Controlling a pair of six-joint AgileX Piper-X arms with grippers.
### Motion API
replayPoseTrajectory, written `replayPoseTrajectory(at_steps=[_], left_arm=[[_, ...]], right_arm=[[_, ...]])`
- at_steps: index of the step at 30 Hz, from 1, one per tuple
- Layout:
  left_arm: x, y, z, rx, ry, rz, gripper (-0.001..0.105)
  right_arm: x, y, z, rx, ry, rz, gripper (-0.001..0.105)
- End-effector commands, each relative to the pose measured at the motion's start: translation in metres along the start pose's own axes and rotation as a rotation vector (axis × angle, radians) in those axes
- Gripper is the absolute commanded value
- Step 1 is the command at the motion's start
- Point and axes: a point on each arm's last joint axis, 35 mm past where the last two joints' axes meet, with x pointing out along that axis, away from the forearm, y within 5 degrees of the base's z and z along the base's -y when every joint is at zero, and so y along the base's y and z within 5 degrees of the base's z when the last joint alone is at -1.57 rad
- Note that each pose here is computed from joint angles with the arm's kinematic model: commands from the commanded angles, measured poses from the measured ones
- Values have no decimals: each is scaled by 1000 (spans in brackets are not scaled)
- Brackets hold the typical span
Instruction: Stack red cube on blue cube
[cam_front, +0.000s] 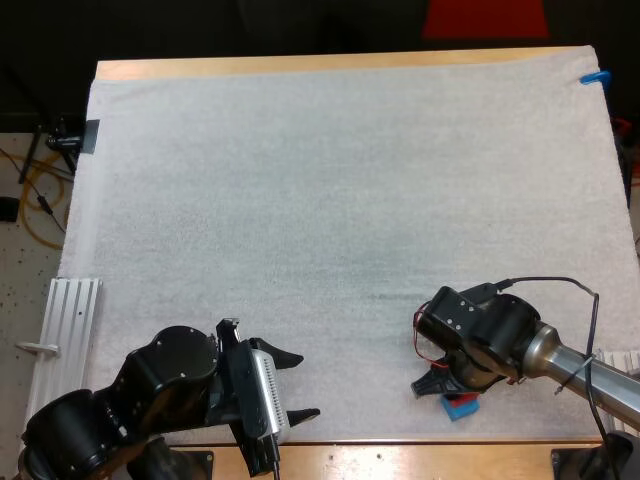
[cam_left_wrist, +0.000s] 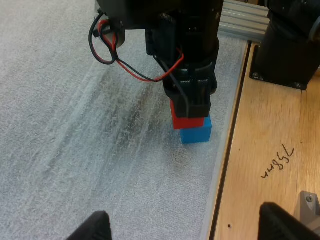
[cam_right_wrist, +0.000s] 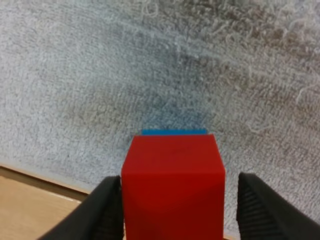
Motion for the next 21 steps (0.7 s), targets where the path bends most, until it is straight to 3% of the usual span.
replayPoseTrajectory(at_steps=[1, 7, 13, 16, 19, 21], left_arm=[[-2, -1, 2, 13, -15, -9, 59], [-2, -1, 2, 13, -15, -9, 59], [-2, -1, 2, 13, -15, -9, 59], [-2, -1, 2, 14, -16, -9, 59], [-2, 0, 4, 15, -30, 10, 59], [-3, 5, 10, -2, -84, 103, 59]], right_arm=[[-2, 0, 1, -7, 0, -1, 49], [-3, 2, 0, -8, -3, 0, 49], [-36, 0, -7, 9, -54, 1, 49], [-64, 0, -10, 7, -153, 15, 49], [-99, 0, -8, -37, -333, 46, 49], [-120, 1, -1, -115, -493, 54, 49]])
